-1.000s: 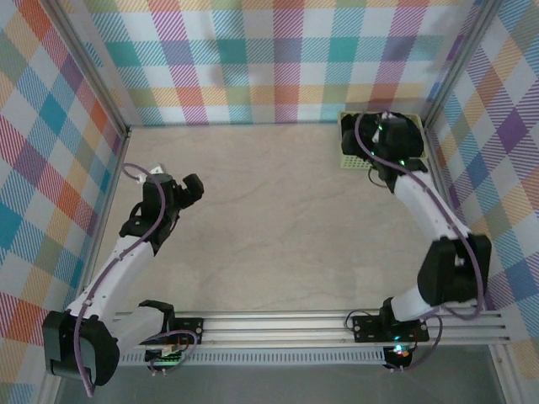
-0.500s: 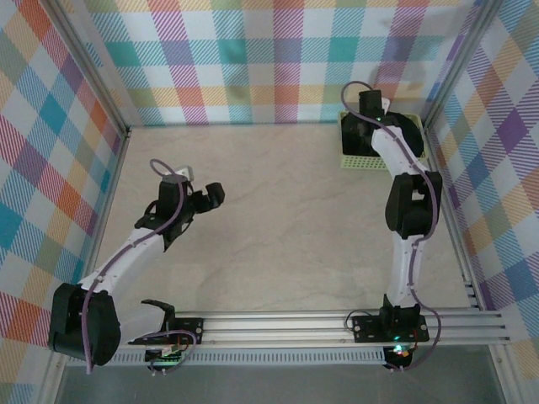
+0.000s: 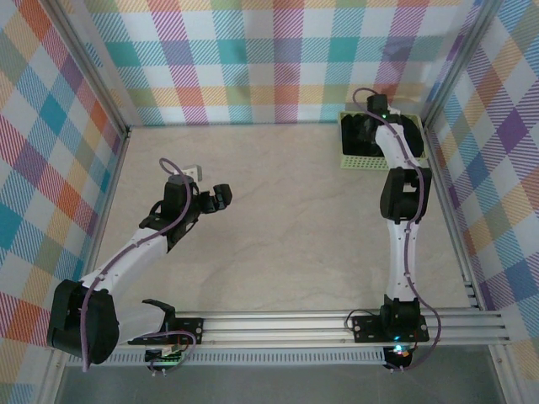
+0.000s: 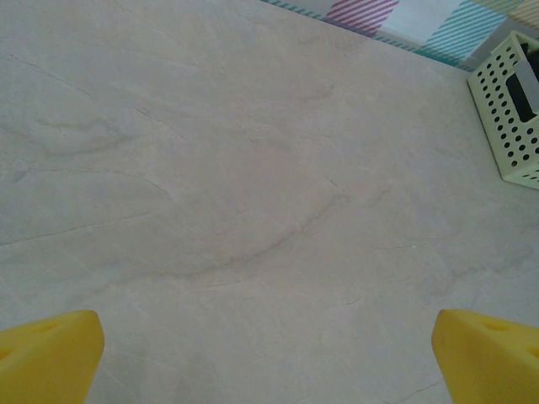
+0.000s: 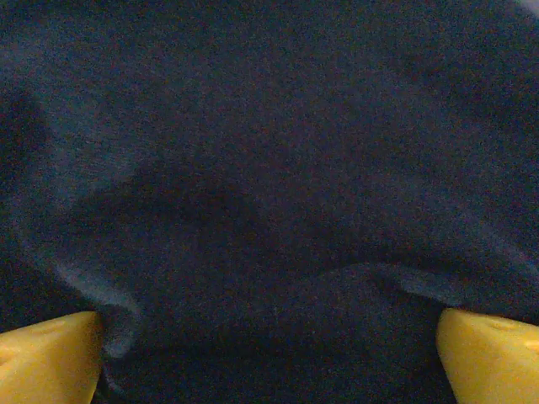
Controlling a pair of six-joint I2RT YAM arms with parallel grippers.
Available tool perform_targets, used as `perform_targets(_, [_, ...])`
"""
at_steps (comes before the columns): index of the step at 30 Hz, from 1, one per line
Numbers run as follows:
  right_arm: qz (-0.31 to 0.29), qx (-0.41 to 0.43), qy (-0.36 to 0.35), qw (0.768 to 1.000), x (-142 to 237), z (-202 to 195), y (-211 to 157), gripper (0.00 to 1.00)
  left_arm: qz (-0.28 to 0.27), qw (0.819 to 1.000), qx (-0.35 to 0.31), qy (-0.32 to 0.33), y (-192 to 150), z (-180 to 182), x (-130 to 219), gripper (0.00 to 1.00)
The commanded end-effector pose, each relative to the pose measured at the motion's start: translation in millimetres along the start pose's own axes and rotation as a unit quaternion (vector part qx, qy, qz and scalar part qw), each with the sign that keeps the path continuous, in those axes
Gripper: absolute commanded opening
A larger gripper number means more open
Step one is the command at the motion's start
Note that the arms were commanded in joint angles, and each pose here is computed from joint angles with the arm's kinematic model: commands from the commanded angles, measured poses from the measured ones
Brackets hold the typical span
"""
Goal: Fold the inside-out t-shirt
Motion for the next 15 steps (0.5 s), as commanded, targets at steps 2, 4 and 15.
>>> perform_targets(2, [0.031, -0.006, 0.013, 0.999, -16, 10, -15, 0.99, -0.018, 1.000, -0.015, -0.006, 2, -3, 3, 1.00])
perform_targets(4, [0.040, -0.010, 0.023, 0.999, -24, 16, -19, 0.94, -0.022, 1.000, -0.015, -0.004, 3, -2, 4, 1.00])
perform_targets(15, [-0.031, -0.075, 0.094, 0.992, 21, 9, 32, 0.15, -0.039, 0.999, -0.016, 0.006, 7, 2, 11, 1.00])
Point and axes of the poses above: each hand's point on the last joint's axis, 136 mm out from that joint toward the fingers, its own x axis back along the fingers, its own z axis along the line the jaws close on, y = z × x, the point moved 1 cm from there along x, back along the fingers, and after that the axes turned 13 degrees about x, right-handed, at the moved point
